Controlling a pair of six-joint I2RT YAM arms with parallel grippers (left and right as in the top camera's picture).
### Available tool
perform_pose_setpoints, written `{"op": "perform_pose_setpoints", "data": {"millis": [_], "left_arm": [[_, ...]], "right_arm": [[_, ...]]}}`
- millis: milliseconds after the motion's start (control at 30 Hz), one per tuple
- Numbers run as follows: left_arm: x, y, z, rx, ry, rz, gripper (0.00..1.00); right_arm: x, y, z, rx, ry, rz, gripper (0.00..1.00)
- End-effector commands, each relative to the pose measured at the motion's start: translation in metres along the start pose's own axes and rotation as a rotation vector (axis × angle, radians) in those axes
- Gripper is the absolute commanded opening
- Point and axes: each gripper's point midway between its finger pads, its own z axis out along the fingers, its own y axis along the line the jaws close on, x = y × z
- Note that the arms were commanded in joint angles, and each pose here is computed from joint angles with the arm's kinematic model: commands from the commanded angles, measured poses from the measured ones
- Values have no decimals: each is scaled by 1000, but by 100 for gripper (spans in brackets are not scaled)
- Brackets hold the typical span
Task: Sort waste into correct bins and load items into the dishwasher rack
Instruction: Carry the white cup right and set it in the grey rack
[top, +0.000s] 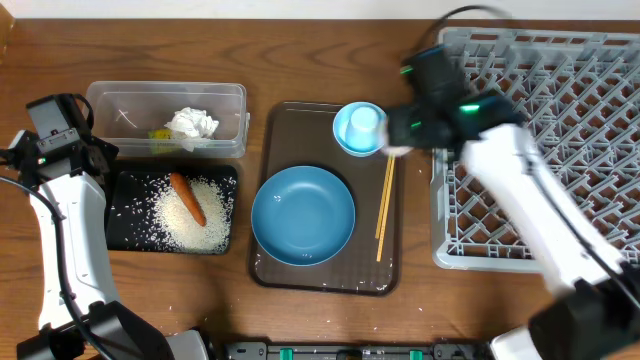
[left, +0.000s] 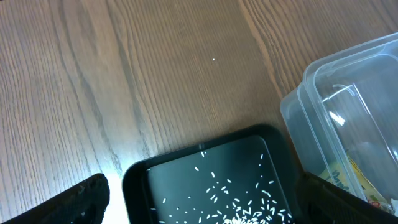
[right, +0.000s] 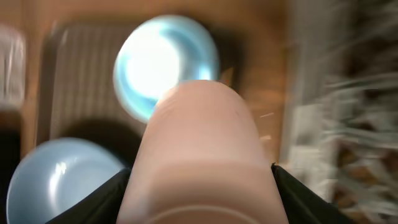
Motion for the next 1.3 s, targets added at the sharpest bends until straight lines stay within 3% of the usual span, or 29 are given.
{"op": "perform_pose_setpoints", "data": {"millis": [0, 167, 367, 533, 933, 1033, 1267], "left_arm": [[-3, 4, 0, -17, -11, -22, 97], [-3, 4, 0, -17, -11, -22, 97], [-3, 4, 0, -17, -11, -22, 97], [-3, 4, 0, -17, -11, -22, 97], [-3, 4, 0, -17, -12, -22, 97], [-3, 4, 0, -17, -11, -22, 97], [-3, 4, 0, -17, -11, -22, 97]], "right_arm": [[-28, -42, -35, 32, -105, 43, 56], [-47, -131, -65, 154, -183, 170, 57], [-42, -245, -88, 317, -218, 393, 57], [-38, -297, -102, 332, -265, 523, 58], [-41, -316, -76, 302, -238, 557, 65], [-39, -319, -64, 300, -216, 562, 73], [-32, -323, -49, 299, -165, 573, 78]]}}
